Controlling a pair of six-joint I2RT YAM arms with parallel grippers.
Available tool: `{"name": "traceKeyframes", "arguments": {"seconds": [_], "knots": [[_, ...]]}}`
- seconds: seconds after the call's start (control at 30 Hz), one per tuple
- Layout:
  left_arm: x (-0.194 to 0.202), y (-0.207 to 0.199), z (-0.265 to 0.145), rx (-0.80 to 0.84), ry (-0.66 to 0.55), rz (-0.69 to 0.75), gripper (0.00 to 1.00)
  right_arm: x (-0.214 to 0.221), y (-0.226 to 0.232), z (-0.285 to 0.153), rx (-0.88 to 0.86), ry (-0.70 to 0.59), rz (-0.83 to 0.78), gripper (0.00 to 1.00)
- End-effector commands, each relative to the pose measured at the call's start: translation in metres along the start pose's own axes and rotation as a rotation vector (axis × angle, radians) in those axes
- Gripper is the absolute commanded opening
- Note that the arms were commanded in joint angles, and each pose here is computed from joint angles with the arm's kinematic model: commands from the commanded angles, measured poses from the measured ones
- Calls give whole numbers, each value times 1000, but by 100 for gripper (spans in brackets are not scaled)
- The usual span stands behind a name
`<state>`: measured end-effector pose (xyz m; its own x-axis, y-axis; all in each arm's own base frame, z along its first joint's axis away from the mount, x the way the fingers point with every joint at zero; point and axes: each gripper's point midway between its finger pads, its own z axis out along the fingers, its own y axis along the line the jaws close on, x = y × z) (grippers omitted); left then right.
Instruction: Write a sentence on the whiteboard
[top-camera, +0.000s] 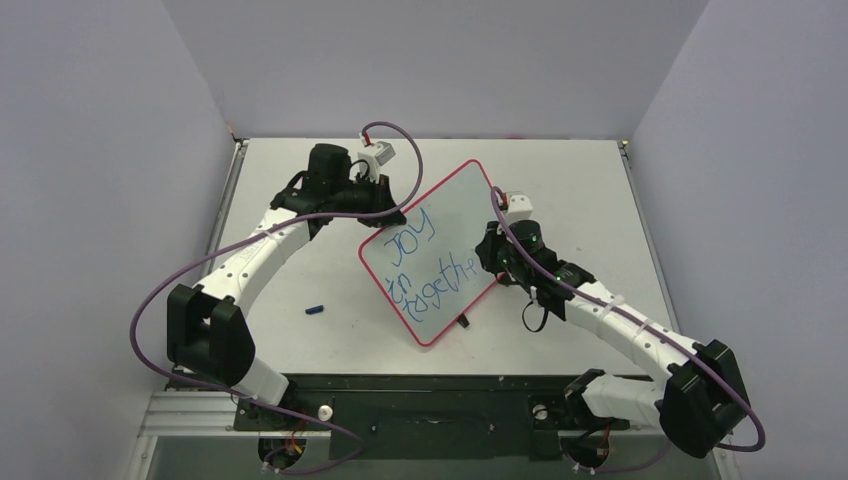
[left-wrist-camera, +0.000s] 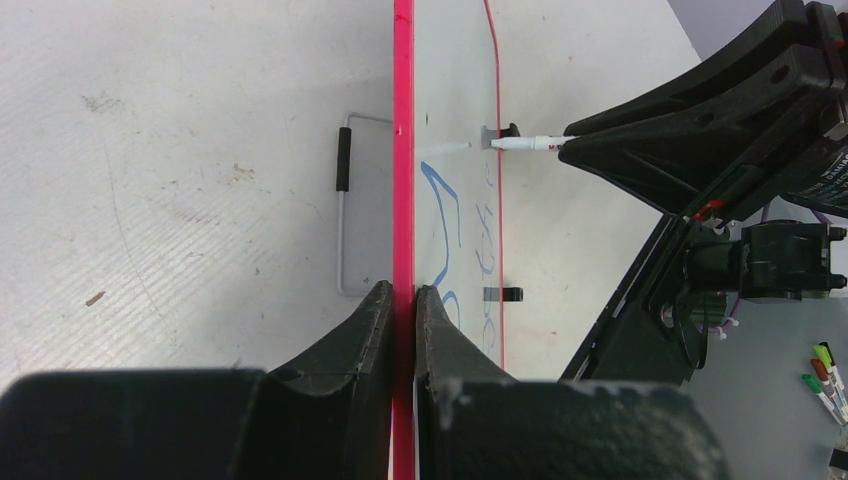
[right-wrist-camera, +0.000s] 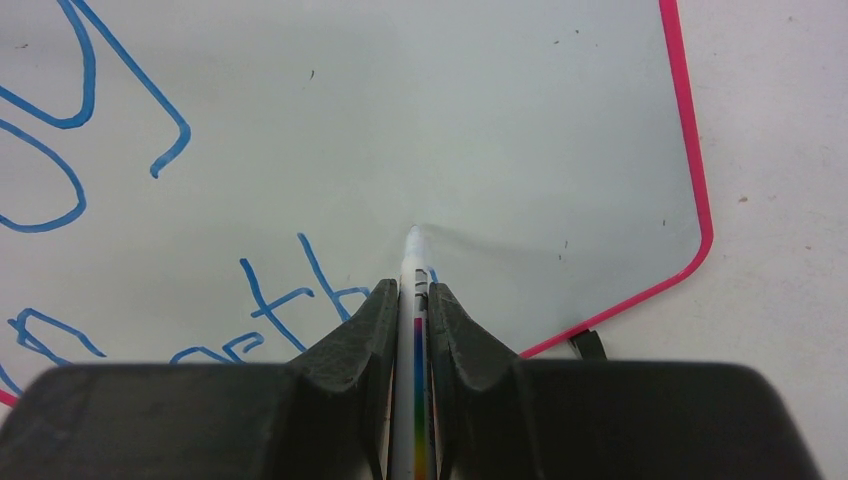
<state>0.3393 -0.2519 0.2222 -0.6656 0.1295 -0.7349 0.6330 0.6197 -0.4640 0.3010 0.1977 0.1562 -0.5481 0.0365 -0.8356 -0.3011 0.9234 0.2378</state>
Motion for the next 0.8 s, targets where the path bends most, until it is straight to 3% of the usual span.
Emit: {"name": "traceKeyframes", "arguments": {"seconds": [0.0, 0.77], "knots": [[-22, -7, -8, -7, -72, 105, 0, -9, 1, 5, -15, -44, 19, 0], [-23, -7, -8, -3, -74, 105, 0, 54, -27, 1, 59, 63, 52, 0]]}}
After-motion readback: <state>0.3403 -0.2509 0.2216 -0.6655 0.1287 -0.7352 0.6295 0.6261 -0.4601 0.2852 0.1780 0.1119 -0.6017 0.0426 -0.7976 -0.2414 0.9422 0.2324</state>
